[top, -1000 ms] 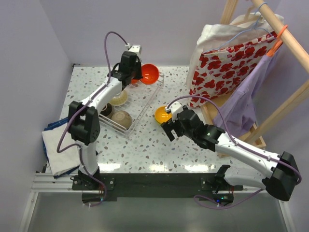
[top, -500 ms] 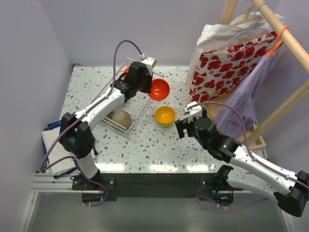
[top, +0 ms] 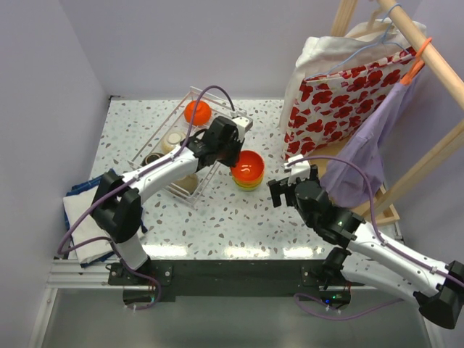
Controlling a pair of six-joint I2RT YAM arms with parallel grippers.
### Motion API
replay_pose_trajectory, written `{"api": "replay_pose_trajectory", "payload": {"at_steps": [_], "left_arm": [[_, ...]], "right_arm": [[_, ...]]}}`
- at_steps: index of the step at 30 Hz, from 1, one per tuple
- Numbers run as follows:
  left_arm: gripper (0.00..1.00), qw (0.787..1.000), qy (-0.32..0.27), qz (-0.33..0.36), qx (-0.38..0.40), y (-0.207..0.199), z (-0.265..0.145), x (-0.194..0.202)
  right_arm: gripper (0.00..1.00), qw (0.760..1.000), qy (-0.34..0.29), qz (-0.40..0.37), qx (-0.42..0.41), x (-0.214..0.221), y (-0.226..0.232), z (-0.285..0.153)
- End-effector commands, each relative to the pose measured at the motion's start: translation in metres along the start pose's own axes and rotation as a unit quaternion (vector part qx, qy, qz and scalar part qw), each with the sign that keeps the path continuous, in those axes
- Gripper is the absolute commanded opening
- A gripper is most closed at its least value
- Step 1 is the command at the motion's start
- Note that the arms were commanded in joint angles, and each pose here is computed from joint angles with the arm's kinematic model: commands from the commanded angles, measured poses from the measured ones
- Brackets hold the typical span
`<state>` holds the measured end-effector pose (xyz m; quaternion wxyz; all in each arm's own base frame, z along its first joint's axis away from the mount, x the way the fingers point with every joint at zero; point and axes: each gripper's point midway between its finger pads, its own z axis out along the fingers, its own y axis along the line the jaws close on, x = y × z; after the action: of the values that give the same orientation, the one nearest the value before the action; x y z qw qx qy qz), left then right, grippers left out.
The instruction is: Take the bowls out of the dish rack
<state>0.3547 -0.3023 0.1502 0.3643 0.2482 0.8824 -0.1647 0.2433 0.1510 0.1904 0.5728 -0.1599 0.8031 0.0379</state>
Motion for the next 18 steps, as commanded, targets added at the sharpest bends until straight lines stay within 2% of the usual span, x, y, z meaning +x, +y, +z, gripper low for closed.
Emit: {"api": "replay_pose_trajectory", "payload": {"at_steps": [1,6,14,18], "left_arm": [[0.0,0.998,-0.057,-0.009,0.016,-0.008,0.001,-0.029],[0.0,0.997,-0.066,-0.026,0.01,-0.007,0.012,-0.031],[0.0,0.998,-0.044,-0.034,-0.017,0.003,0.032,-0.012],[0.04,0.999,-0.034,-0.03,-0.019,0.005,0.04,-0.004]], "right_arm": [[0.99,0.999,-0.024,0.026,0.003,-0.014,0.002,0.002],[0.99,1.0,-0.02,0.022,0.002,-0.012,0.002,0.002],[0.99,1.0,-0.018,0.018,0.004,-0.007,0.0,0.002],[0.99,1.0,-0.015,0.018,0.003,-0.004,0.001,0.002]]}}
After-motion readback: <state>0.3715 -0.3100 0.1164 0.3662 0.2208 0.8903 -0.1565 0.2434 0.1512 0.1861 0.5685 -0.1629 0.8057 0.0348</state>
